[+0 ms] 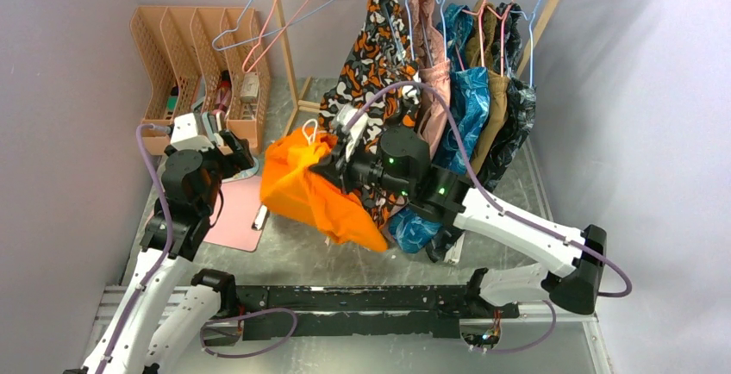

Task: Place the shorts on the hanger
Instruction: Adjust the shorts at the center of the board.

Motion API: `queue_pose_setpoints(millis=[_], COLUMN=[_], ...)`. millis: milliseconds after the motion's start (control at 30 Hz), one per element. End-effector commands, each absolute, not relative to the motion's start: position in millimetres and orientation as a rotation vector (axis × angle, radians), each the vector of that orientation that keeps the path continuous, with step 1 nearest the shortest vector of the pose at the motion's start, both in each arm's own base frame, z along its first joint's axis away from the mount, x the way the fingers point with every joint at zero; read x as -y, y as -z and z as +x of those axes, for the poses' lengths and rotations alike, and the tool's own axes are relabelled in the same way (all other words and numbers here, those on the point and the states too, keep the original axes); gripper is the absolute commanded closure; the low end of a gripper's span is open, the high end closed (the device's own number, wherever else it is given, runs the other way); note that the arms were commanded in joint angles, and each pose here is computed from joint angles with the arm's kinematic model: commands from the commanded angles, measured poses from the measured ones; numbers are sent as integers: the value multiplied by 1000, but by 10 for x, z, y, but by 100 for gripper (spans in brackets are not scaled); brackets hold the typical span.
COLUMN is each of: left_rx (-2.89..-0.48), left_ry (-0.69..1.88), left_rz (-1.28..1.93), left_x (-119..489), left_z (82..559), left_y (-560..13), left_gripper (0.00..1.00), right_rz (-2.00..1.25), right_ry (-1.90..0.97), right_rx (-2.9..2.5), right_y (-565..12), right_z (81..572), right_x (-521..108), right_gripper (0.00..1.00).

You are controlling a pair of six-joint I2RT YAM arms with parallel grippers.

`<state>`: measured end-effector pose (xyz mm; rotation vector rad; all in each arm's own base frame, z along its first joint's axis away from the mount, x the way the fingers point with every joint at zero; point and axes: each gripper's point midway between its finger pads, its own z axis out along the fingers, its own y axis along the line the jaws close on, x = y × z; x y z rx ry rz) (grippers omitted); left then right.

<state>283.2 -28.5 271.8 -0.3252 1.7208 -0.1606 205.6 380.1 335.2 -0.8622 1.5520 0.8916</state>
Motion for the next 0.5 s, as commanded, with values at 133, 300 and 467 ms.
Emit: queue_pose_setpoints(millis=[133,300,467], left_rx=[-1708,-1702,-1703], left_ry=[149,151,141], left_rz=[-337,-338,-346], left_x=[265,263,243], left_z=[2834,2827,2824], left_y=[-2752,-2765,-2758], left_gripper=[5,5,5], right_rz=[-1510,-1330,-883], right_ry=[-1063,-920,-716], right_rx=[-1942,-1903,-1996], right_y=[-1956,-2131,-2172], right_z=[902,1205,2028], right_x=[-3560,-3561,-3694], right_gripper=[73,35,31])
